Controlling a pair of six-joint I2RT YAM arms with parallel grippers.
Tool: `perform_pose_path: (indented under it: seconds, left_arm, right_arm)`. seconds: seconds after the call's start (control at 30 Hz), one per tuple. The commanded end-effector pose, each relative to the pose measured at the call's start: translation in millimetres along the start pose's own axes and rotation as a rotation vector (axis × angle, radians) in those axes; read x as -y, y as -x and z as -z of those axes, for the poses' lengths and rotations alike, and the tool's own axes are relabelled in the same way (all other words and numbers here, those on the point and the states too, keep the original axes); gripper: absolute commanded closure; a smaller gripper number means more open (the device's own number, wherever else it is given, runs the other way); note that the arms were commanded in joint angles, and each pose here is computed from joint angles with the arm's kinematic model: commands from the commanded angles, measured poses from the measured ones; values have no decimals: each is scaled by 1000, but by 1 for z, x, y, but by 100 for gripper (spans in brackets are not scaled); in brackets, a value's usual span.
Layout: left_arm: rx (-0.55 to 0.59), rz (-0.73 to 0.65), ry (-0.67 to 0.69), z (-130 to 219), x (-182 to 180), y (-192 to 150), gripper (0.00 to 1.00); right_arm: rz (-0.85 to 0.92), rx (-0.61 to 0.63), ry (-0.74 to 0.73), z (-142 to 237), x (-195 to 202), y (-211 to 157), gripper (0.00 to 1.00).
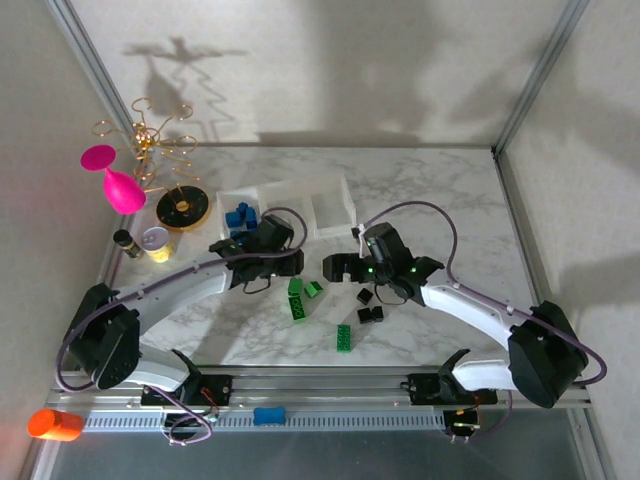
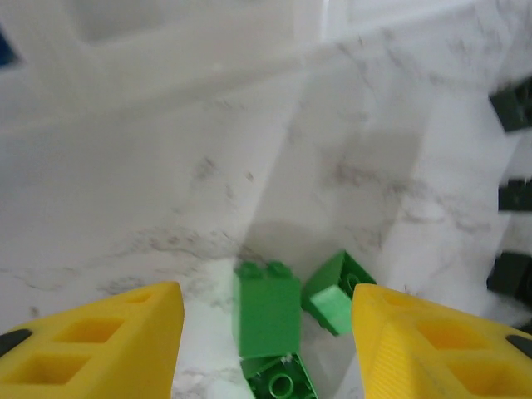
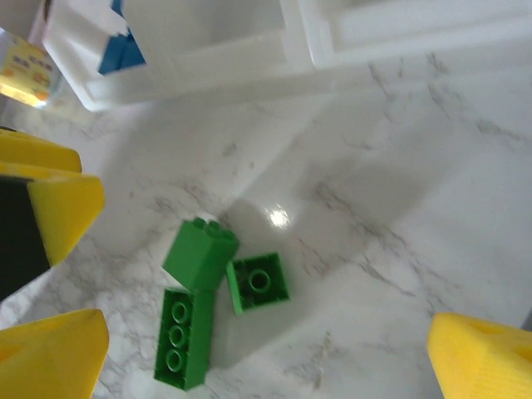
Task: Sort the legos into containers by color
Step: Pick up the lego from the center of the table.
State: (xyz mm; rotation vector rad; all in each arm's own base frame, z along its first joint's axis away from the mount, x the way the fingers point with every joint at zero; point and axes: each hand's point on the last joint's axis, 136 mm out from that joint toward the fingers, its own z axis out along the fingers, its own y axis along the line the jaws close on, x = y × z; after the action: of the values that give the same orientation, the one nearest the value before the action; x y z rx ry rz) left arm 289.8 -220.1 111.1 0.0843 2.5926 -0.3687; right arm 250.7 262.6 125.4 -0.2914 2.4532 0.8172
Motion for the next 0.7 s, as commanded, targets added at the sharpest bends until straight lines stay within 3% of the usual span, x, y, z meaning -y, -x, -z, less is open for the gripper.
perform_pose_path:
  seconds: [0.0,0.23,0.67]
  left_arm:
    - [-94,-13,25,-14,-2,-28,43]
    - [-145,-12,61,-38,-1,-47,43]
    - [-173,-59,116,-61,-12,-59,52]
  right_arm:
    - [-20,-9,-21,5,9,-10,1]
    - [-35,-21,-48,5,19,-21,1]
    - [-34,-16,-45,3,19,-19,1]
